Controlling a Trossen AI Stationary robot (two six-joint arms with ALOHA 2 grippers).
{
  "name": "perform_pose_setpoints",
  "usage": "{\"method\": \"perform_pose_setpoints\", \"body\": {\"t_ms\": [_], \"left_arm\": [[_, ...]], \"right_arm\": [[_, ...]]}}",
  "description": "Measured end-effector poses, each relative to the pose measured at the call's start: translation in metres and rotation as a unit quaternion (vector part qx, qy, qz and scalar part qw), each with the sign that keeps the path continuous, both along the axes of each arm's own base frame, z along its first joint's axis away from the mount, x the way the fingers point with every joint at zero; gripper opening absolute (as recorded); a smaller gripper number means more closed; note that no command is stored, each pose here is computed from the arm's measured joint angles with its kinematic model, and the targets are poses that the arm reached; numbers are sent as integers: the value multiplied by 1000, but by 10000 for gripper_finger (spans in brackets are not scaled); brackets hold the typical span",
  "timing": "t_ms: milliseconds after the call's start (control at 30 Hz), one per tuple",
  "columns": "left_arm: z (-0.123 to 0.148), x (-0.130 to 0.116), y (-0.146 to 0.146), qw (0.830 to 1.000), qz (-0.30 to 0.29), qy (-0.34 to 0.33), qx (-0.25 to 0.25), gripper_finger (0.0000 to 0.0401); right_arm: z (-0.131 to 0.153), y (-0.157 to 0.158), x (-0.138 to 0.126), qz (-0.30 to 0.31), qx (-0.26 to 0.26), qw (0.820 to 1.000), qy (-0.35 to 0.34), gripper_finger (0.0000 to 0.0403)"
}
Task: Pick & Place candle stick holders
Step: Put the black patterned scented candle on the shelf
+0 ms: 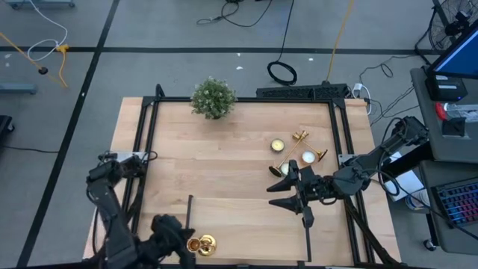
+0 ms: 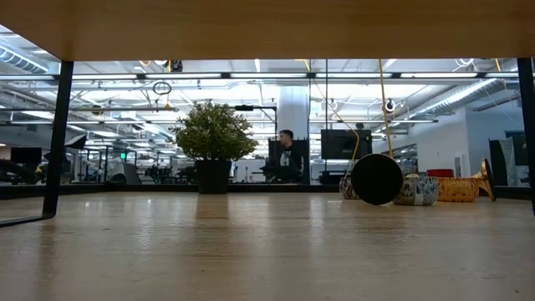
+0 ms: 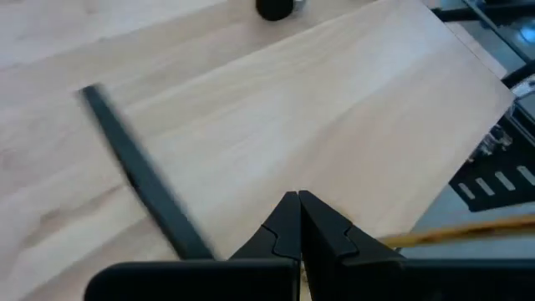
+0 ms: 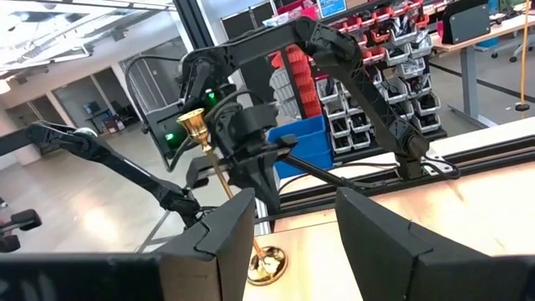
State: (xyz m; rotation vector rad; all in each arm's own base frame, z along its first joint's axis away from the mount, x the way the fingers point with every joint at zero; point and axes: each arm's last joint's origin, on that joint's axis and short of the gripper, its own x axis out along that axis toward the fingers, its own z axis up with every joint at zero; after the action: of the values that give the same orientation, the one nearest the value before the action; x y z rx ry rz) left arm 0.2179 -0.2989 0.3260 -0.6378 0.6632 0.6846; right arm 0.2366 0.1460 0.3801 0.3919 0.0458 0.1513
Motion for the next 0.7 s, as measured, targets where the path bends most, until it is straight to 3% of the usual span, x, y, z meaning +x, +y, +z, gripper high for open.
{"method": "perform_pose_setpoints", "body": {"t_ms": [200, 700], "left_arm": [[11, 10, 17, 999, -19, 25, 14, 0], [12, -2, 9, 999, -32, 18, 7, 0]], "right_arm": [[0, 0, 0, 0, -2, 1000, 0, 164], [-1, 0, 0, -1, -12, 1000, 1, 164]]}}
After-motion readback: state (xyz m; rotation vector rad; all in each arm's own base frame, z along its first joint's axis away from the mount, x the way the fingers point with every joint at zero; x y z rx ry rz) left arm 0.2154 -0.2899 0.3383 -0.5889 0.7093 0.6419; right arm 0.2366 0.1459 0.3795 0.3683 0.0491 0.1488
